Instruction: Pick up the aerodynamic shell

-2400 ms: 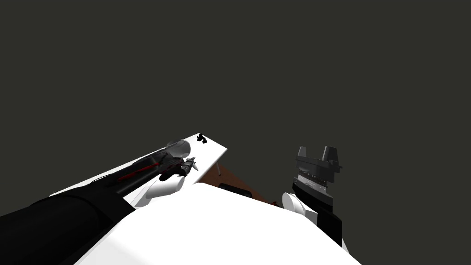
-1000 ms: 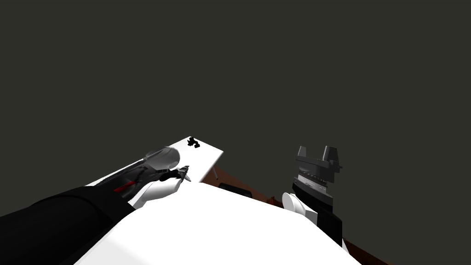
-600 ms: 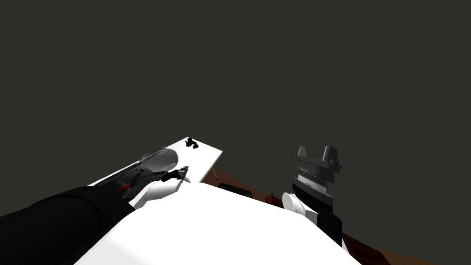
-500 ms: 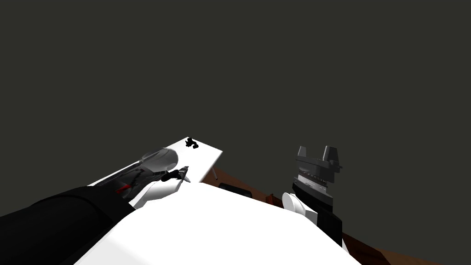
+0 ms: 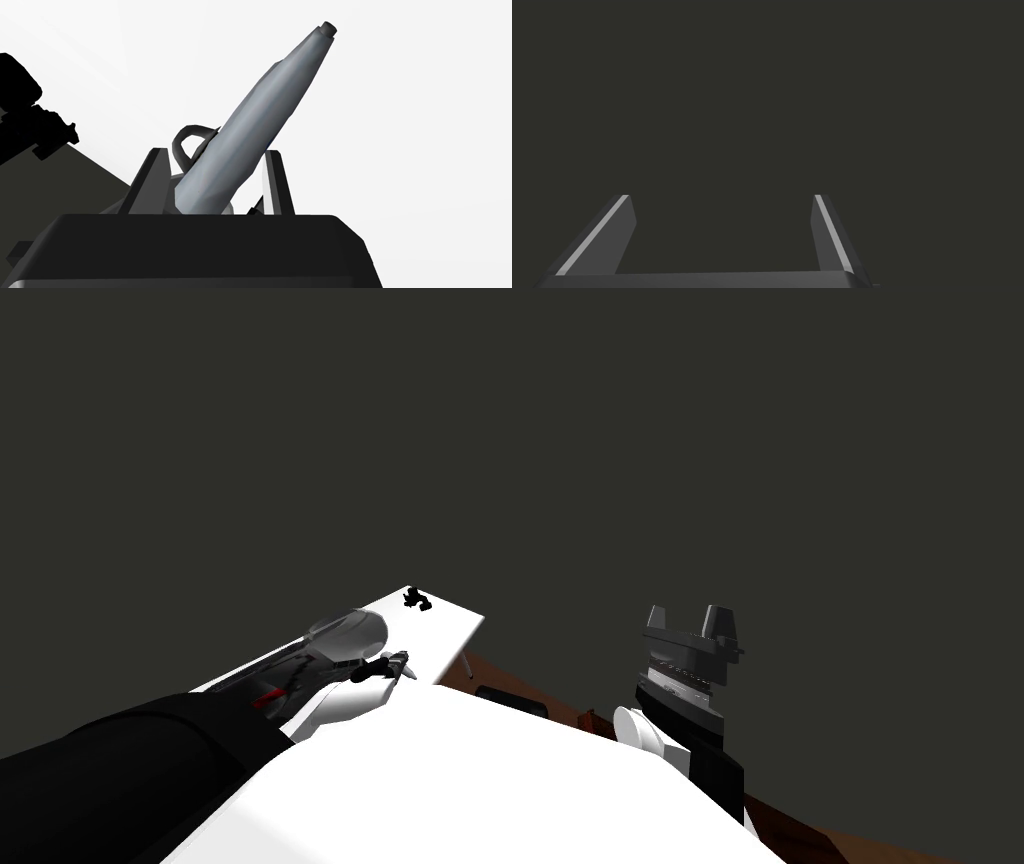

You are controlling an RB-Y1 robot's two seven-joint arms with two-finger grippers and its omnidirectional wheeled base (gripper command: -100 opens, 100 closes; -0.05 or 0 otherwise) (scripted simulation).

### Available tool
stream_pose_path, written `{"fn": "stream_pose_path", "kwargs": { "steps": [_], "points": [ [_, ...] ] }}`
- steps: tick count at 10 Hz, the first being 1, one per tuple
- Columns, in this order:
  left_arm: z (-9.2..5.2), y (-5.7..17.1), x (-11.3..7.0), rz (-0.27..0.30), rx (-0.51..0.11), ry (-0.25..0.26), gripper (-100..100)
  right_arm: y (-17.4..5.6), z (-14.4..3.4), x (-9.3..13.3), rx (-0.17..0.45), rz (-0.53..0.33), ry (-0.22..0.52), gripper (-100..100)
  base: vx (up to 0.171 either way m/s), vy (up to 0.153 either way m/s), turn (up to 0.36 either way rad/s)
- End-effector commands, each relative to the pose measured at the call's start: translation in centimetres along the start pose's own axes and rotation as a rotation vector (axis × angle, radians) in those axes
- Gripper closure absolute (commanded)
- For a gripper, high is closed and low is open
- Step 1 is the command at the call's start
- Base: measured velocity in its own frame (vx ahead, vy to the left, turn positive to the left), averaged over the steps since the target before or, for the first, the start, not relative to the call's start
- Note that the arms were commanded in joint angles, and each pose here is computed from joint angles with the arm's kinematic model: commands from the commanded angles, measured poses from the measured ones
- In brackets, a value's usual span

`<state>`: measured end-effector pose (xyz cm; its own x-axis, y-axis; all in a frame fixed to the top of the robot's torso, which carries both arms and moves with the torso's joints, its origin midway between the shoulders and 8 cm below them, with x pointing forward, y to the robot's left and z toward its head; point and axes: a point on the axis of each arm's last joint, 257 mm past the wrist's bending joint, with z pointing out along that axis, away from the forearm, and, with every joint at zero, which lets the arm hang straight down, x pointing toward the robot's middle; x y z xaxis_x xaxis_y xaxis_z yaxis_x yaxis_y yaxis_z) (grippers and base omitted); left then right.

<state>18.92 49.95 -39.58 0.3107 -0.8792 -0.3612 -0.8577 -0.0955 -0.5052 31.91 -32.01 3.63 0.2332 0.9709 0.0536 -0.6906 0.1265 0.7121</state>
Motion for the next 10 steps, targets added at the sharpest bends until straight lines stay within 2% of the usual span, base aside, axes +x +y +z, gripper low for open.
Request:
{"fn": "stream_pose_path", "kwargs": {
  "steps": [1,2,10],
  "points": [
    [0.0,0.0,0.0,0.0,0.0,0.0,0,0.0,0.0,0.0,0.0,0.0,0.0,0,0.0,0.0,0.0],
    [-0.4,-0.4,0.2,0.015,0.007,0.01,100,0.0,0.0,0.0,0.0,0.0,0.0,0,0.022,-0.011,0.128],
    [-1.6,-1.4,0.7,0.052,0.025,0.034,100,0.0,0.0,0.0,0.0,0.0,0.0,0,0.019,-0.017,0.086]
  ]
}}
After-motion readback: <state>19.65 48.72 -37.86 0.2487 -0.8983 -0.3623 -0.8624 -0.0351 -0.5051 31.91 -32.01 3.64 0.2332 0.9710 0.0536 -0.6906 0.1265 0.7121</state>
